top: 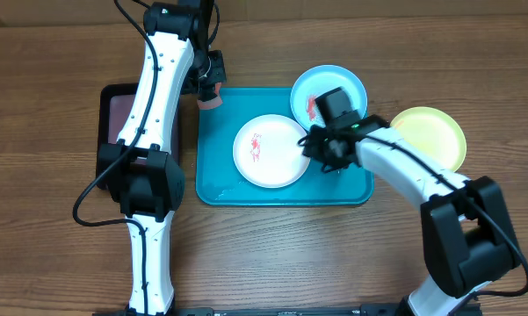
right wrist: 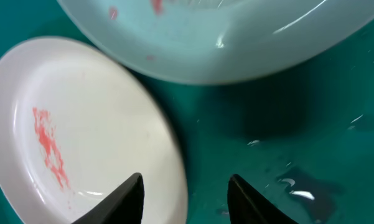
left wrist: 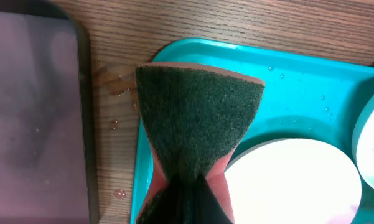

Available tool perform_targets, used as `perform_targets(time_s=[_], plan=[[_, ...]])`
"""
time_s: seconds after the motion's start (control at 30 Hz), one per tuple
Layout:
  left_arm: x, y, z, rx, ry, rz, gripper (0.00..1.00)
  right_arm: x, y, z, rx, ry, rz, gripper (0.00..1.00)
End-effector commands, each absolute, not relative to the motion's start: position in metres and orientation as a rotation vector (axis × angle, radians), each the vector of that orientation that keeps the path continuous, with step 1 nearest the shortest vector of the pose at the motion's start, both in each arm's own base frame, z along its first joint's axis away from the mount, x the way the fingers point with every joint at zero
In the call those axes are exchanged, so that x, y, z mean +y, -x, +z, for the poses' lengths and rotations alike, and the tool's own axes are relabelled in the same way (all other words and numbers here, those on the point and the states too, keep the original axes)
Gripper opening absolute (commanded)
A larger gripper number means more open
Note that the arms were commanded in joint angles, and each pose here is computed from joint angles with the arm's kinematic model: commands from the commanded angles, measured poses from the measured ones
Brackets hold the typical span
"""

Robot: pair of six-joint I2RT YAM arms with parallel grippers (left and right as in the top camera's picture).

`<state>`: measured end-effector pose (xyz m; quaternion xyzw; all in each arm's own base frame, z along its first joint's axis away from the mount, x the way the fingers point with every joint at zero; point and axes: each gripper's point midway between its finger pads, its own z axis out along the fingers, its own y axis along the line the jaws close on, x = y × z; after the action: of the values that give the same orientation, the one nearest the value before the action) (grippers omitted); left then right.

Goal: Clean dirty plates on tray and stack at the side
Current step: 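Lower the sponge in the left gripper onto the white plate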

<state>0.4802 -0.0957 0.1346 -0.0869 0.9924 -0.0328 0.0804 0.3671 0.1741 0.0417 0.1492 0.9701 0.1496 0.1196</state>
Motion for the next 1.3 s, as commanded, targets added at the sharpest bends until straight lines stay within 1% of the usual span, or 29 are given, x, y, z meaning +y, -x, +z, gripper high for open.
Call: perform_targets(time_s=[0.0, 0.13, 0.23, 0.37, 0.4, 0.47, 0.57, 0.77, 1.0, 1.13, 1.27], plan=[[-0.098, -0.485, 0.141, 2.939, 0.275, -0.106, 0.04, 0.182, -0.373, 0.042, 2.849, -0.262, 0.516, 0.41], [-0.098, -0.486, 0.141, 2.936, 0.275, -0.107, 0.04, 0.201, -0.371, 0.032, 2.868, -0.187, 0.618, 0.4], [-0.098, -0.486, 0.141, 2.936, 0.275, -0.107, 0.04, 0.21, -0.369, 0.026, 2.874, -0.169, 0.625, 0.4], [-0.098, -0.486, 0.141, 2.936, 0.274, -0.107, 0.04, 0.21, -0.368, 0.017, 2.891, -0.268, 0.605, 0.33], [-0.098, -0.486, 0.141, 2.937, 0.274, -0.107, 0.04, 0.21, -0.368, 0.016, 2.893, -0.273, 0.605, 0.3], [-0.098, -0.486, 0.141, 2.937, 0.274, -0.107, 0.04, 0.21, -0.368, 0.016, 2.893, -0.276, 0.605, 0.18], [-0.1, -0.484, 0.141, 2.945, 0.26, -0.105, 0.04, 0.213, -0.368, 0.017, 2.891, -0.315, 0.616, 0.04], [-0.108, -0.468, 0.138, 3.01, 0.062, -0.087, 0.04, 0.226, -0.368, 0.019, 2.871, -0.29, 0.64, 0.04], [-0.127, -0.444, 0.13, 3.098, -0.113, -0.1, 0.04, 0.226, -0.368, 0.019, 2.874, -0.289, 0.639, 0.04], [-0.136, -0.427, 0.112, 3.166, -0.192, -0.068, 0.04, 0.226, -0.367, 0.019, 2.876, -0.289, 0.638, 0.04], [-0.145, -0.413, 0.08, 3.232, -0.169, -0.043, 0.04, 0.226, -0.367, 0.019, 2.876, -0.289, 0.639, 0.04]])
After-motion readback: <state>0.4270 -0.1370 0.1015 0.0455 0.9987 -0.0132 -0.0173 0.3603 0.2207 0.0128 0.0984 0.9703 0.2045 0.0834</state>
